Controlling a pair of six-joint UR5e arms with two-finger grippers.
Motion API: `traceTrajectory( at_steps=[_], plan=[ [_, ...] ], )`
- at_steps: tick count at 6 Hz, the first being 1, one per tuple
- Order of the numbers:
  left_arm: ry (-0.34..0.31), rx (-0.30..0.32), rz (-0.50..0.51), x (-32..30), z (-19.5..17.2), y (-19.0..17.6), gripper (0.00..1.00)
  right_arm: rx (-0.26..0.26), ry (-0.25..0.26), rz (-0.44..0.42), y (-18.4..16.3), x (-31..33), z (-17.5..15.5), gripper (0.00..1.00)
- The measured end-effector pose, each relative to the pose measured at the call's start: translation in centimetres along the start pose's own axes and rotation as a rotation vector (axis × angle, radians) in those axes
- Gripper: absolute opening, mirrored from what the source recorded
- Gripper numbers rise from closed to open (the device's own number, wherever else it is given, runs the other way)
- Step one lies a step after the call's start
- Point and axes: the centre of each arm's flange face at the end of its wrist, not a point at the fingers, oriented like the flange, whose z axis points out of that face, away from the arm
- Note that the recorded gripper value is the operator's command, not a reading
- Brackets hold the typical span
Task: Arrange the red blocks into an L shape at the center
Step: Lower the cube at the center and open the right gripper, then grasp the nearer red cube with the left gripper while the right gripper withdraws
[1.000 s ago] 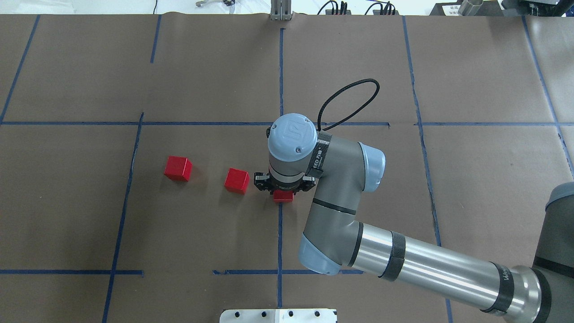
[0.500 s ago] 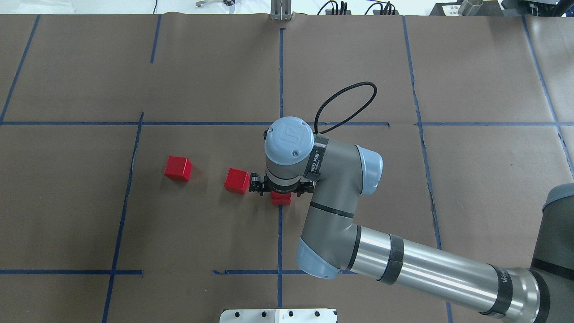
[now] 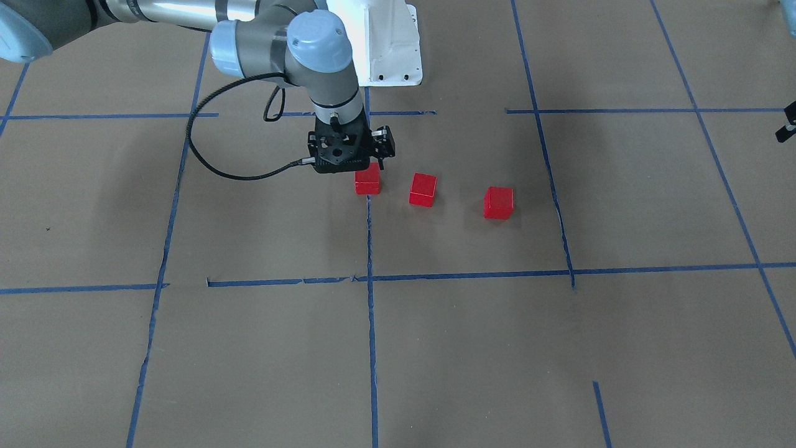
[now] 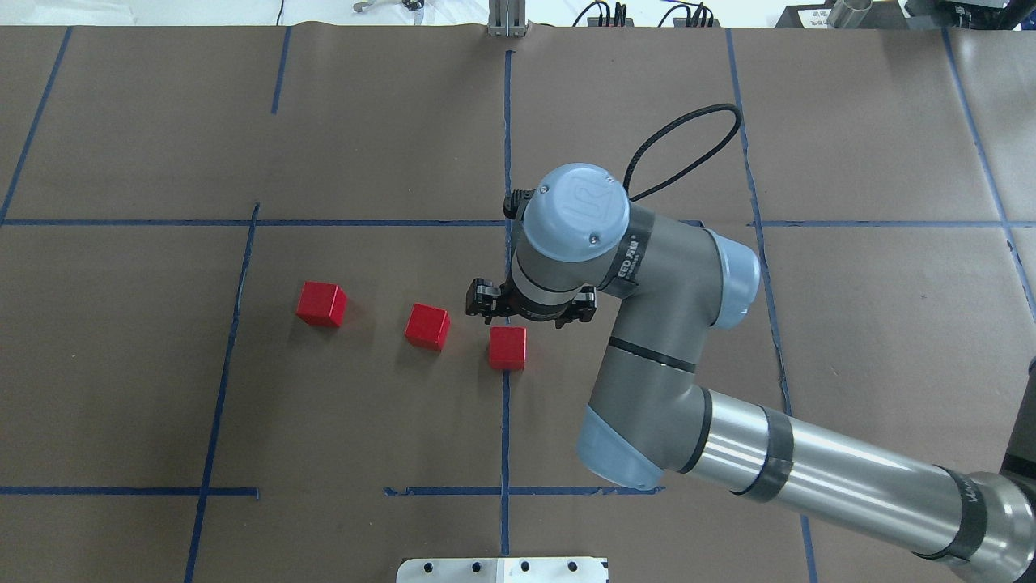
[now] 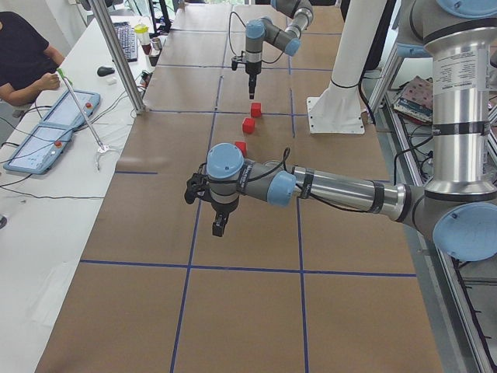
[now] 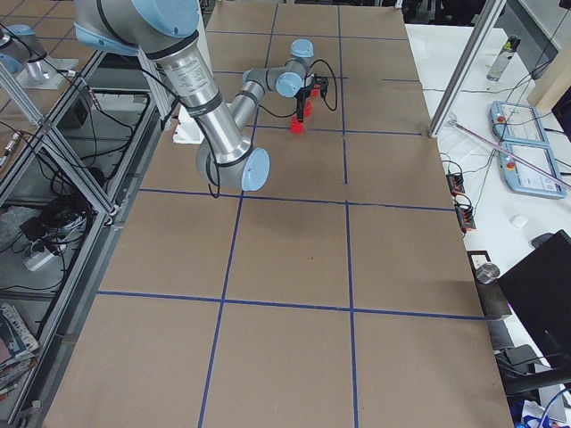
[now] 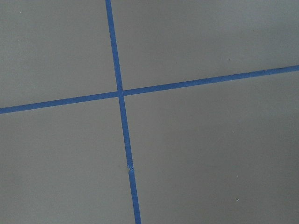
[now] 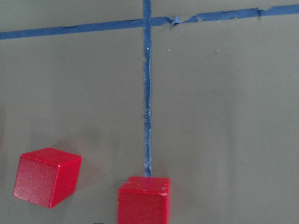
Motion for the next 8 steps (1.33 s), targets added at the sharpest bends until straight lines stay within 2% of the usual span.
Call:
traceTrajectory(
  at_steps=[2,3,4,6,8],
  plan=[
    [0.133,-0.036,0.128,13.4,5.9,-4.3,1.00,0.010,-0.031,-0.002,1.8,5.7,-4.1,1.00],
    [0.175,-0.035,0.137,20.9,7.4,-6.7,1.00,0.010,-0.029,0.001,2.7,8.1,-5.0,1.00],
    [0.178,-0.014,0.127,27.8,8.6,-8.0,0.98,0.010,-0.024,0.005,3.1,9.4,-5.4,1.00],
    [0.172,-0.001,0.128,41.6,13.1,-7.4,1.00,0.014,-0.005,0.024,3.9,12.2,-5.8,1.00],
    [0.061,0.010,0.081,49.2,17.3,-7.0,0.97,0.000,0.034,0.044,5.4,16.5,-6.1,1.00]
  ],
)
